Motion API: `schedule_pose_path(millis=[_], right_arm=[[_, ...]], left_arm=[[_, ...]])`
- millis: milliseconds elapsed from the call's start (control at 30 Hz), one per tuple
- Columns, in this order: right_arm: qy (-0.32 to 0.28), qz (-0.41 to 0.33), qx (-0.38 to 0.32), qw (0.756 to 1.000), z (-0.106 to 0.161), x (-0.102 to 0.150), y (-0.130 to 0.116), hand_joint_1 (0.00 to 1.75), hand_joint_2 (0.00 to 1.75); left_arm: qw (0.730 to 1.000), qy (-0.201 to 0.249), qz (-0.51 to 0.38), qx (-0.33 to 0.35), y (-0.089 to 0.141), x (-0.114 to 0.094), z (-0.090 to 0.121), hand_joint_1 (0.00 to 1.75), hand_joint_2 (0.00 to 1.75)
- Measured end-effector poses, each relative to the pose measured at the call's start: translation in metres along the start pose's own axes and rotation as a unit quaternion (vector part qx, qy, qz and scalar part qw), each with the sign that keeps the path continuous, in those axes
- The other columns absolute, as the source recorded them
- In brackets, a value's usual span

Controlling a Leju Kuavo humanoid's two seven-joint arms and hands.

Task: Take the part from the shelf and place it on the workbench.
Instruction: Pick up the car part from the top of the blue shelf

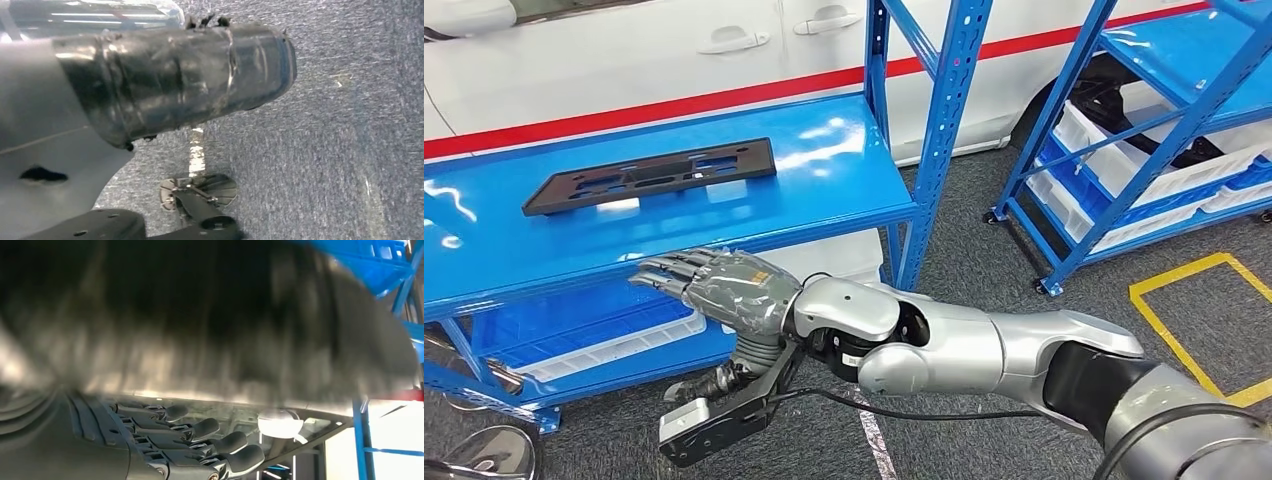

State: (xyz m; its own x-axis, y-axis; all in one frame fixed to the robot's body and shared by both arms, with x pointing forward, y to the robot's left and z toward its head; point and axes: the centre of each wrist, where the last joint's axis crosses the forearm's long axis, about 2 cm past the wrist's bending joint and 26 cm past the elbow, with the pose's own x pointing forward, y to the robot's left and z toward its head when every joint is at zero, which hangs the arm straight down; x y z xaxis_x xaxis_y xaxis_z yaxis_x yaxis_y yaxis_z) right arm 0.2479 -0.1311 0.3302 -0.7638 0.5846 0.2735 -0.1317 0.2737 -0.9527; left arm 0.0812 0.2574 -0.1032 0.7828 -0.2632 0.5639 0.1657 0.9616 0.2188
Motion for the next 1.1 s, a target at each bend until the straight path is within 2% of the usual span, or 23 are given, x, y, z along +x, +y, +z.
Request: schedule_pose_path(millis=[500,1100], right_arm=[[0.022,0.047,-0.063,0.997,0.004,0.001,0.012,0.00,0.00],[0.019,0.047,-0.068,0.996,-0.001,0.005,0.013,0.00,0.00]], left_arm=[[1.000,0.000,0.002,-0.006,-0.004,0.001,0.001,0.00,0.00],[1.000,-0.003,-0.001,-0.007,-0.004,0.003,0.000,0.00,0.00]])
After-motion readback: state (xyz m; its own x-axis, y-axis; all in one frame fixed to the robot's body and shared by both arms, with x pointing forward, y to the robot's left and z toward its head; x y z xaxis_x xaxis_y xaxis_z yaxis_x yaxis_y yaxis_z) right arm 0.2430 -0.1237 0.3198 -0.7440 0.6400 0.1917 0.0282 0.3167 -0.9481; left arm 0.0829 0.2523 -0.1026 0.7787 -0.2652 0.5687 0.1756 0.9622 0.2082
